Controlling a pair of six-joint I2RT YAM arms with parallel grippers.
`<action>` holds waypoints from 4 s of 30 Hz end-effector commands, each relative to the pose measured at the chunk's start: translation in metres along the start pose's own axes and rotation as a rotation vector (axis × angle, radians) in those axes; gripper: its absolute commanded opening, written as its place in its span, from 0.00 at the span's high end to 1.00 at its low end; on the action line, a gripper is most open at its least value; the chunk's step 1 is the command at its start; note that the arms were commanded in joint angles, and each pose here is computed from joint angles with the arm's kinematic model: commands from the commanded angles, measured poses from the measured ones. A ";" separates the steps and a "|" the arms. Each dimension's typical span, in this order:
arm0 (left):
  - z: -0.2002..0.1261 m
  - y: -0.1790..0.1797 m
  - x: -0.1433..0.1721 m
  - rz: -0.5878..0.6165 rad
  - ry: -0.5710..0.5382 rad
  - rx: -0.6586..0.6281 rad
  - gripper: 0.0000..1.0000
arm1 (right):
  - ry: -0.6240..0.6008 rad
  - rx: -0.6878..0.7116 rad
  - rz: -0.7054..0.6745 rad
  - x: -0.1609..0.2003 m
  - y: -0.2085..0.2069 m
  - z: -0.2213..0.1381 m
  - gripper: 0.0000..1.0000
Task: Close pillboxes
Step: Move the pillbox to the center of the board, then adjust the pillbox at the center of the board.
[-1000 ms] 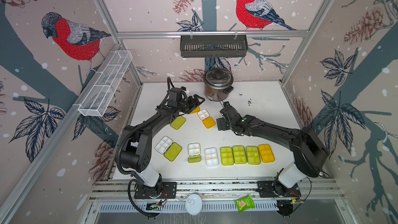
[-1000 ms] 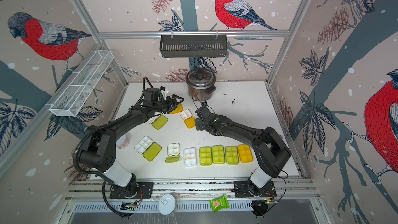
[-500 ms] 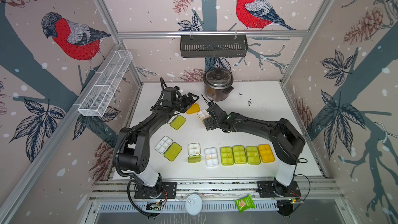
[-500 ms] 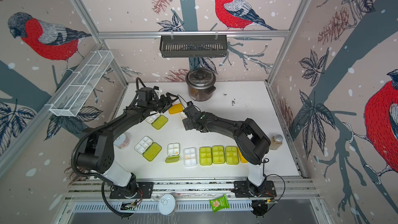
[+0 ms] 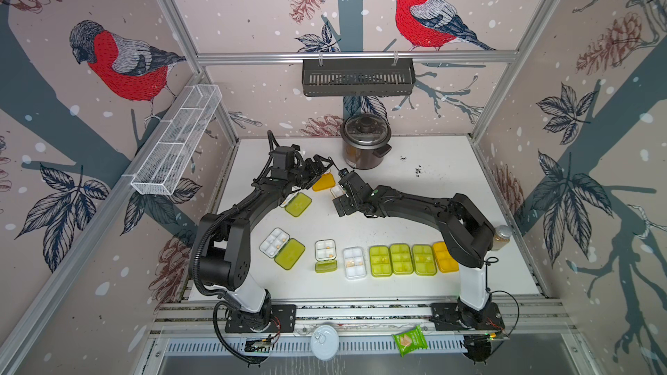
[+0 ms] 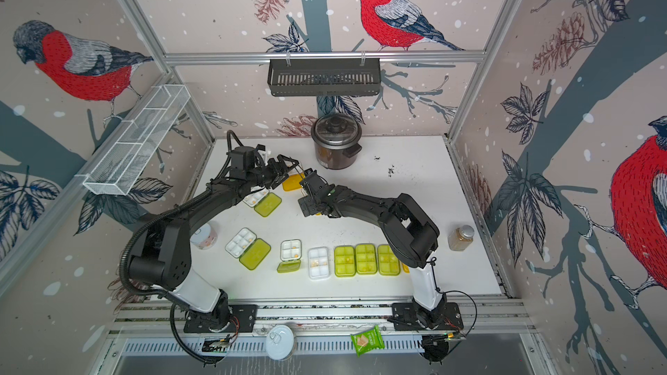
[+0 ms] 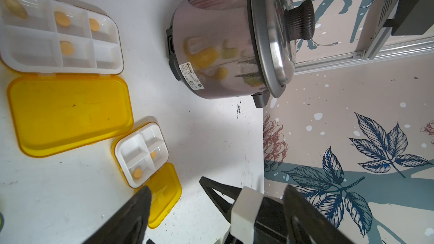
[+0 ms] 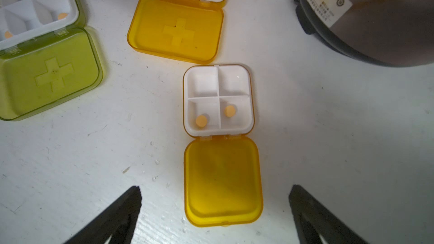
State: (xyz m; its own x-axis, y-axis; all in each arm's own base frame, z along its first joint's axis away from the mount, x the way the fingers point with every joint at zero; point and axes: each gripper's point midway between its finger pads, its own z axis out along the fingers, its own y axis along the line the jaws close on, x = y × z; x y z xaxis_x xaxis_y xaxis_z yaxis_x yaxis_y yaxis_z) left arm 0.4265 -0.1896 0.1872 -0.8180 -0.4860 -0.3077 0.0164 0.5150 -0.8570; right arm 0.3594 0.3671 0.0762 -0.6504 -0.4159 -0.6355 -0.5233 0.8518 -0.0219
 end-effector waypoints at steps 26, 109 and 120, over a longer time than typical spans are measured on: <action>0.000 -0.012 -0.001 0.003 0.007 0.068 0.13 | 0.090 -0.018 -0.088 -0.013 -0.014 0.068 0.00; 0.022 0.020 0.011 -0.007 0.043 -0.032 0.15 | 0.178 0.147 -0.055 0.131 -0.052 -0.030 0.00; 0.042 0.027 0.034 0.006 0.121 -0.066 0.15 | 0.135 0.197 0.083 0.111 -0.102 -0.029 0.01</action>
State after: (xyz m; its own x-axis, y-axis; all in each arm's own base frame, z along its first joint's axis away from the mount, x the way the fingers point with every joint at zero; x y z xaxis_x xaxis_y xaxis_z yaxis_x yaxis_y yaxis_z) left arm 0.4239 -0.2187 0.1384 -0.8744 -0.4136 -0.2537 -0.0217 0.5556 -0.8311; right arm 0.3182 0.2301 0.0275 -0.7528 -0.3968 -0.5251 -0.3867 0.9123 -0.1349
